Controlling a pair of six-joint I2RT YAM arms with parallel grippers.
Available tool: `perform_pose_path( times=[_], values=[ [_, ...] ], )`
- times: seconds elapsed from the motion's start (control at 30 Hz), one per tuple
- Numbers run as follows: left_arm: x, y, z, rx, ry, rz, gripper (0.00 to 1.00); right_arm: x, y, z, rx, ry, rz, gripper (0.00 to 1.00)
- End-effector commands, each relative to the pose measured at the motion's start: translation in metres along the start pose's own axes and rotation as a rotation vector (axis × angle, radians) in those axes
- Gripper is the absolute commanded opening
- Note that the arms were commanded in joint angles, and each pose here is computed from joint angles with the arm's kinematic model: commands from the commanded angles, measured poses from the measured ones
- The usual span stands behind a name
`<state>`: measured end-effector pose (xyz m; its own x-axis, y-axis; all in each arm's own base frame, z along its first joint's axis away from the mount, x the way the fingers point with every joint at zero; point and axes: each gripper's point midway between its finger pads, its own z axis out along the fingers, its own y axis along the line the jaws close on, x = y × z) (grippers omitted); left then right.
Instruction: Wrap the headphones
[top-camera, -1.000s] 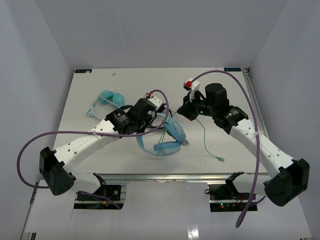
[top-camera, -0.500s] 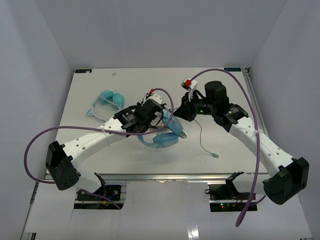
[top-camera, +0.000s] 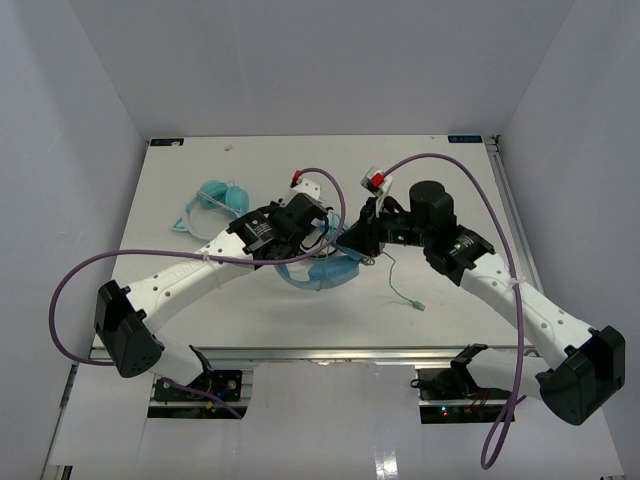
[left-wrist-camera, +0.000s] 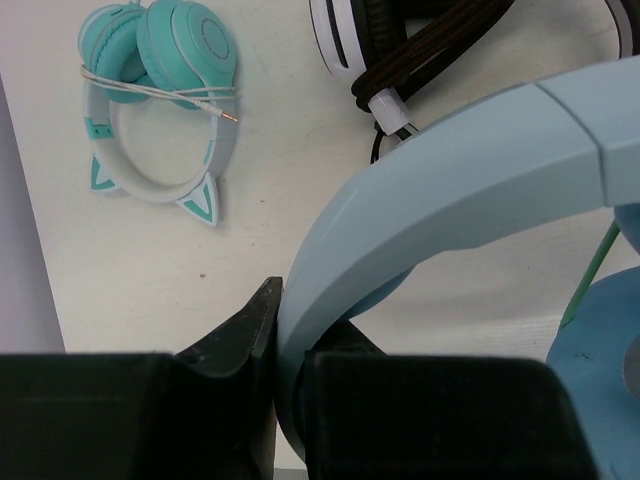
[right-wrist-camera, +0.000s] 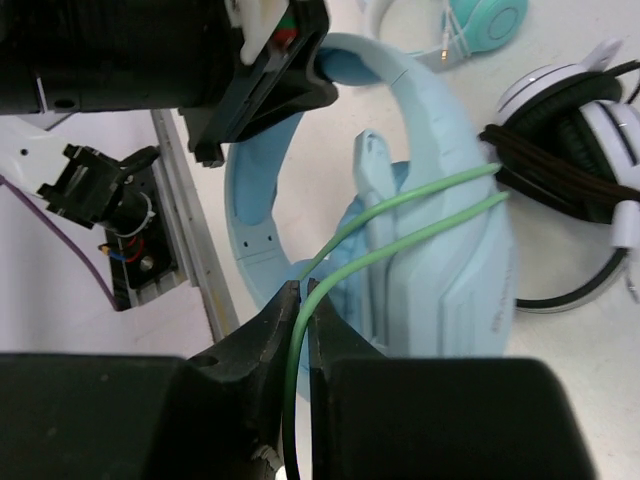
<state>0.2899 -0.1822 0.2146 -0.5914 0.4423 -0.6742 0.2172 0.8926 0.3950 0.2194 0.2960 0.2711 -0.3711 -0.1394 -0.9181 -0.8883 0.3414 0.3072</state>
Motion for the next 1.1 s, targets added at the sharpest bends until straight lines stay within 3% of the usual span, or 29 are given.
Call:
perform_pose_path(
  times=[0.0,0.5,0.77,1.07],
  values=[
    [-0.021,0.013,-0.007,-0.045,-0.05,-0.166,0.0,-0.027,0.039,-0.004,-0.125,-0.14,-0.059,0.14],
    [-0.047,0.034,-0.033,-0.042,-0.162,-0.404,0.0,0.01,0.056,0.009,-0.088,-0.168,-0.033,0.16],
    [-0.061,0.035,-0.048,0.039,-0.226,-0.531,0.0,0.037,0.056,0.024,-0.002,-0.141,-0.041,0.17],
    [-0.07,0.043,-0.07,0.111,-0.291,-0.611,0.0,0.075,0.025,0.032,0.203,-0.12,-0.033,0.14]
  ],
)
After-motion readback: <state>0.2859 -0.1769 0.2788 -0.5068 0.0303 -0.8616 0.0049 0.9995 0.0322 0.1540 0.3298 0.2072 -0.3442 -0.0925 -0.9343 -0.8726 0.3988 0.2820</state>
